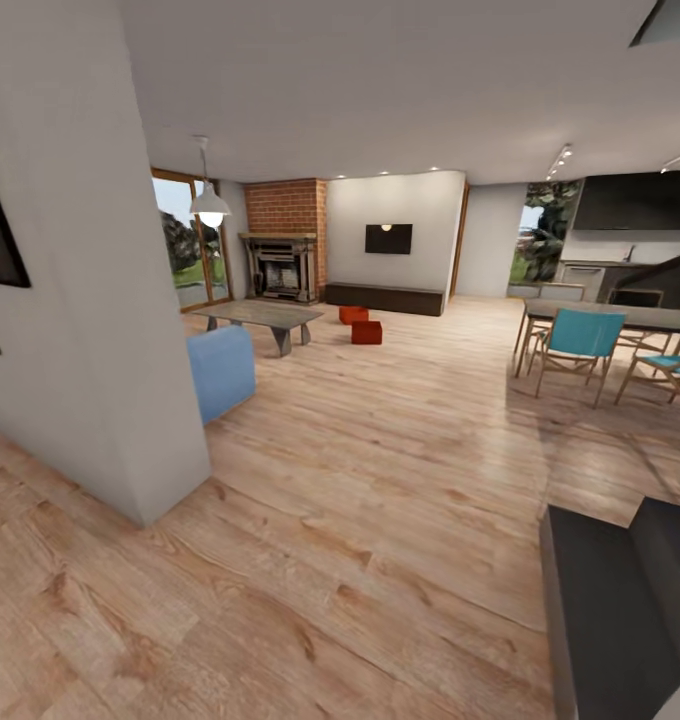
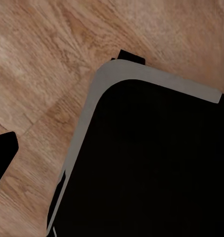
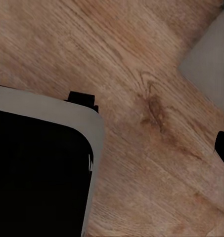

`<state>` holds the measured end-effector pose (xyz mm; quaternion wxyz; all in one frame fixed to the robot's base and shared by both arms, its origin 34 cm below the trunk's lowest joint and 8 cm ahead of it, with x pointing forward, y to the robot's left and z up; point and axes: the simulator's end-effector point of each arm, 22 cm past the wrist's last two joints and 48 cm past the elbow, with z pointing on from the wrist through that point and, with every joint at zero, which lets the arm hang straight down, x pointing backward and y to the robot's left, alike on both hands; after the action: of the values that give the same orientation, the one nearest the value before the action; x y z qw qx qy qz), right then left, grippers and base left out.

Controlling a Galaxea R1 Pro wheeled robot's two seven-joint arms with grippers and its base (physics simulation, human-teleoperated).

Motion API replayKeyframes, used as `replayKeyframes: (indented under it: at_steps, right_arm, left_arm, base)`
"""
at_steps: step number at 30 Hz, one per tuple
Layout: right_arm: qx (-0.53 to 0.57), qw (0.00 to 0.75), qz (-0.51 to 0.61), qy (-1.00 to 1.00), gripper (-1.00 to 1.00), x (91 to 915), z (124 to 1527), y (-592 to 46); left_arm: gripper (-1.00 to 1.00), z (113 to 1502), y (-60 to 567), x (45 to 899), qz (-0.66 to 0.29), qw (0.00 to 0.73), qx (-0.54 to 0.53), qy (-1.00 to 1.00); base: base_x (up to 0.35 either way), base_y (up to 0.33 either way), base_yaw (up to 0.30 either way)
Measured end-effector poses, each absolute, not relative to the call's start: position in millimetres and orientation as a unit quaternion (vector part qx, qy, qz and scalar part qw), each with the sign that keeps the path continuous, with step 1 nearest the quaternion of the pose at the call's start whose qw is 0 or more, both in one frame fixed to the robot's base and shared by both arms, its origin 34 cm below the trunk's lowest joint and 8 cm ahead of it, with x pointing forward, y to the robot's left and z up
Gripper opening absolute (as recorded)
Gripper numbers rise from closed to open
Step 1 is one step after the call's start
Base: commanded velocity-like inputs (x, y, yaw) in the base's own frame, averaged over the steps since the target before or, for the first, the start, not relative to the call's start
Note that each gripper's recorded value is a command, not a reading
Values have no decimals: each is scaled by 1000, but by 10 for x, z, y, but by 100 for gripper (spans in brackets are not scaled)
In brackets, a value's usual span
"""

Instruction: Move the two storage containers from the living room to the garage. In the garage, place one container on the floor and stack the other container on top of it (either order is fine).

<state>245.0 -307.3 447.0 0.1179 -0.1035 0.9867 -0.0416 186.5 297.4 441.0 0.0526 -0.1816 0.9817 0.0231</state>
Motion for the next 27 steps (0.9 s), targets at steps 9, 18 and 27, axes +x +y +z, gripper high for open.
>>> replayKeyframes:
  at_steps: [9,18,27]
  right_arm:
    - [-101,122,-43,986,100,2466,4474,-3069]
    - [-94,122,-44,987,100,2468,4475,-3071]
    - [-97,120,-43,987,100,2458,4472,-3069]
  left_arm:
    - [100,4404,2953,1819,21,40,-180,983]
    - [100,4404,2949,1810,20,38,-180,983]
    - [100,4404,2949,1813,20,38,-180,983]
  base:
    - [324,0,0]
    - [324,0,0]
    - [324,0,-151]
